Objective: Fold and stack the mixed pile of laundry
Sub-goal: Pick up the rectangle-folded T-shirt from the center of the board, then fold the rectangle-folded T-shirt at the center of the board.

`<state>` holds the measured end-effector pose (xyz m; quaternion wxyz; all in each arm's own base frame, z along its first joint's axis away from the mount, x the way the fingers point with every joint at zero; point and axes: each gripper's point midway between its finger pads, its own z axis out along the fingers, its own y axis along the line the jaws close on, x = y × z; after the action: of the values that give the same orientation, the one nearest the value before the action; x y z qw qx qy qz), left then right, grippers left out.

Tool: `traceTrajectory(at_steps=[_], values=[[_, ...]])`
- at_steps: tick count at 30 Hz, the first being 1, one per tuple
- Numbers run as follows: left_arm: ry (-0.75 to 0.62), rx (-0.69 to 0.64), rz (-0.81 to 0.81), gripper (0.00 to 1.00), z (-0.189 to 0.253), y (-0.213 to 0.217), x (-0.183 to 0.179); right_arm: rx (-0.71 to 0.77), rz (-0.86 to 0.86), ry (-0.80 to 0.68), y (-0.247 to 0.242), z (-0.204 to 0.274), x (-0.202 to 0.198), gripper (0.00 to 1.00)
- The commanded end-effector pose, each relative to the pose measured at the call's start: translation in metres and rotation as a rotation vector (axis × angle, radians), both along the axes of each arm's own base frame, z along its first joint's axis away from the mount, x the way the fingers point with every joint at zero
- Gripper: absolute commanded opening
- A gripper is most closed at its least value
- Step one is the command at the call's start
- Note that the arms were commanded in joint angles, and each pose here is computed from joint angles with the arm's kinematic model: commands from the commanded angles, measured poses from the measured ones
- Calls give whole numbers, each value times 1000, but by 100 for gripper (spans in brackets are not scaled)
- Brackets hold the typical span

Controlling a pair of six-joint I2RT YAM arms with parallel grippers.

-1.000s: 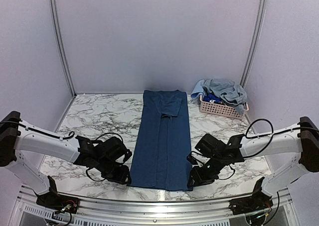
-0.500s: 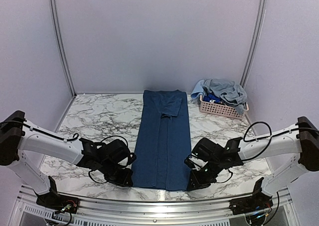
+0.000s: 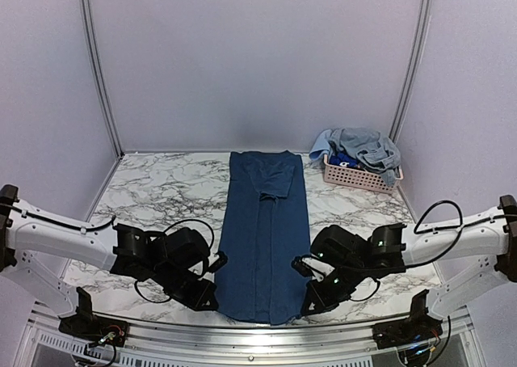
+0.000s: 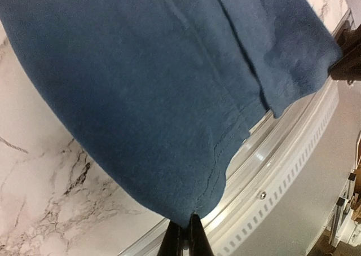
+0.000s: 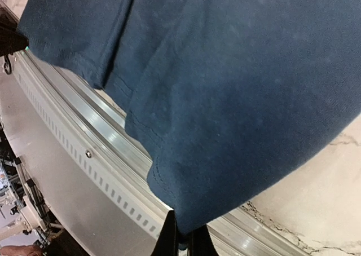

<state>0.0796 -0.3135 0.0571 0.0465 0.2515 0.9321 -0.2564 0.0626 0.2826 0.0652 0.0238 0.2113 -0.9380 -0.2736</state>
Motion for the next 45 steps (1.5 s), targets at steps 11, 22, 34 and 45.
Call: traceTrajectory(at_steps=[11,22,34,45], values=[[-121,-57,110,0,45,-15,112,20,-169,-233,3,48,131,0],[-226,-45,234,0,53,-17,236,0,-249,-366,-14,55,248,0],[-265,-65,331,0,48,-20,330,21,-300,-444,-17,45,351,0],[-242,-54,374,0,17,-16,364,27,-295,-431,-21,25,388,0]])
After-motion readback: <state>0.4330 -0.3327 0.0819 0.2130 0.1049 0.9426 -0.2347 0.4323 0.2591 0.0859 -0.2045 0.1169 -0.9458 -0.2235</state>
